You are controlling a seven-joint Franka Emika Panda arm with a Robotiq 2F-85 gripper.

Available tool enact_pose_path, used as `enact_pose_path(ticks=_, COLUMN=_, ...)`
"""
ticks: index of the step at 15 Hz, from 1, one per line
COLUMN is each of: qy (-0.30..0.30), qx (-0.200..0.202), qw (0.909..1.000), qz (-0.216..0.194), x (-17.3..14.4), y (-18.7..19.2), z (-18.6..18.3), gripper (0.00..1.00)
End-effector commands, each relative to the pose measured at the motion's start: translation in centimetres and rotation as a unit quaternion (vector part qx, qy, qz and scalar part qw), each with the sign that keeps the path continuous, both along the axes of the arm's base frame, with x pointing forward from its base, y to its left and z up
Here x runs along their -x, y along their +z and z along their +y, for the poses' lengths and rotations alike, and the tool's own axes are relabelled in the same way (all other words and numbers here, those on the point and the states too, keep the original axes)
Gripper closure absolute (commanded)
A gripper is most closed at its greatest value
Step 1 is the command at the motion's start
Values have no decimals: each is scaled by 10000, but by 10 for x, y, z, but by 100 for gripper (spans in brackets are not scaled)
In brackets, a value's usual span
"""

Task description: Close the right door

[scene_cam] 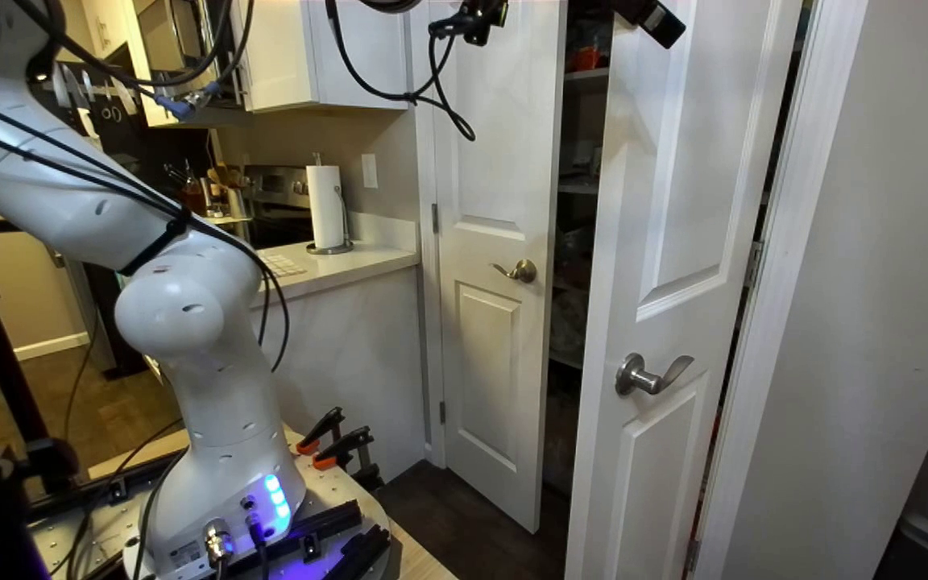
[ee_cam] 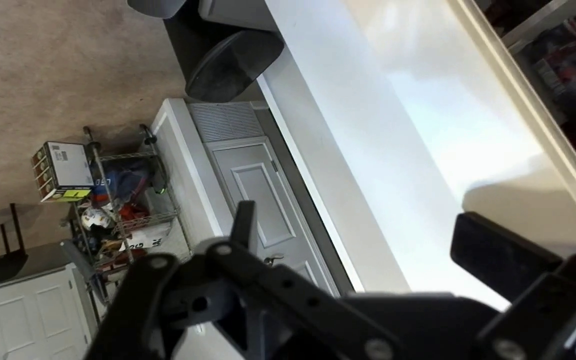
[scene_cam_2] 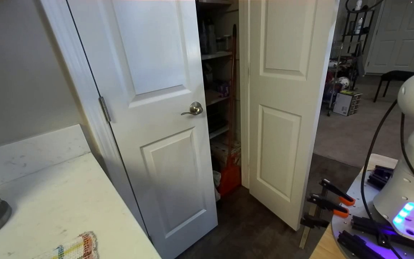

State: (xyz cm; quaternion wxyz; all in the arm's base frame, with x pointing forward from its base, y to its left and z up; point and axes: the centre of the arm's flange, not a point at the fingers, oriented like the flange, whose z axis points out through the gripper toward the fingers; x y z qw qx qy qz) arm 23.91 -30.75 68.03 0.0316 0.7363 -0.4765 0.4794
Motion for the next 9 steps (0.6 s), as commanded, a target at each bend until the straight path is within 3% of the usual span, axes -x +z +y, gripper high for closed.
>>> enact_pose_path(ticks=1, qy=593, qx=-196, qw=9980, qz=-24, x=-11, y=10, z=15, gripper=0)
enact_pose_path(ticks=9, qy=1963, qx=-234, qw=9801, qz=192, x=-38, y=23, z=86, gripper=0)
